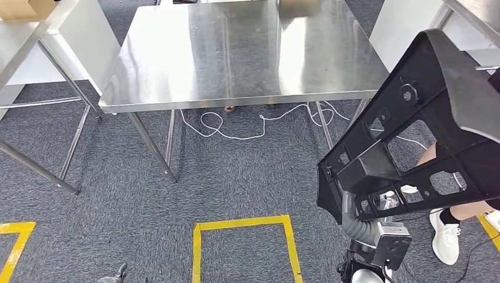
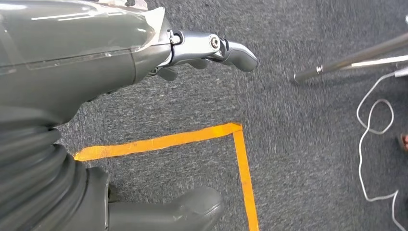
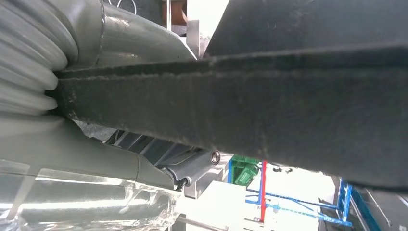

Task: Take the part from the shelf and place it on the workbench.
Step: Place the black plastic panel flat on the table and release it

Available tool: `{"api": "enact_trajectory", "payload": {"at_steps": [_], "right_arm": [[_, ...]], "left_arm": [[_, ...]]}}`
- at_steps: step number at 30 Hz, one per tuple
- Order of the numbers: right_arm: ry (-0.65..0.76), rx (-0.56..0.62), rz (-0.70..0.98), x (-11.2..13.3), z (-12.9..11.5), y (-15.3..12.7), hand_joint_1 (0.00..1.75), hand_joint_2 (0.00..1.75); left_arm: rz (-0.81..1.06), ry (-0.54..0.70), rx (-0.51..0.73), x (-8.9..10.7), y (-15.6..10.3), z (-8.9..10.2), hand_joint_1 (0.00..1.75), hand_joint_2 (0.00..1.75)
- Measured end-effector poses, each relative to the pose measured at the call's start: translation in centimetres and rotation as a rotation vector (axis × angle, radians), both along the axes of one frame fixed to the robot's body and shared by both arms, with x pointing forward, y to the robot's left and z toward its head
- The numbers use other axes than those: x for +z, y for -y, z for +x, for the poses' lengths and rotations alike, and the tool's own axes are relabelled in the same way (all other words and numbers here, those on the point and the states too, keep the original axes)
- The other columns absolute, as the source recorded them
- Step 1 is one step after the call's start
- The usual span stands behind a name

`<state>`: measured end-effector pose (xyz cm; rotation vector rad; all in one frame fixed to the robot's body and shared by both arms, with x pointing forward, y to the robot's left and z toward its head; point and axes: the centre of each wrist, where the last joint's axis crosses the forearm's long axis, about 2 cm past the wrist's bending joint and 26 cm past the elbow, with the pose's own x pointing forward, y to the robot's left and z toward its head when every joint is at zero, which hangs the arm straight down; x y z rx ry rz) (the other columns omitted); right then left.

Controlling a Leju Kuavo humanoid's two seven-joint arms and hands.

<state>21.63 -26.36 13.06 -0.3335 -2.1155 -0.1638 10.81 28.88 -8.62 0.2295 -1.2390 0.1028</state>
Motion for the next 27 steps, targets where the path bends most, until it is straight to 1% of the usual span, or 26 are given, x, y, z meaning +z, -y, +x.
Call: {"api": "enact_trajectory", "payload": {"at_steps": [5,13,20,27], "right_arm": [[0.003,0.002,0.000,0.0,0.1,-0.1,1.75,1.75],[0.003,0.014,-0.027,0.0,0.2,-0.6,1.75,1.75],[-0.002,0.027,-0.040,-0.2,0.6,-0.7,1.75,1.75],[0.006,0.035,-0.048,0.1,1.5,-0.8,1.75,1.75]], "left_arm": [[0.019,0.003,0.001,0.1,-0.1,0.4,0.00,1.75],[0.037,-0.006,-0.001,0.0,-0.2,0.5,0.00,1.75],[0.040,-0.023,-0.015,-0.2,0.0,0.3,0.00,1.75],[0.044,-0.026,-0.023,-0.2,0.2,0.6,0.00,1.75]]}}
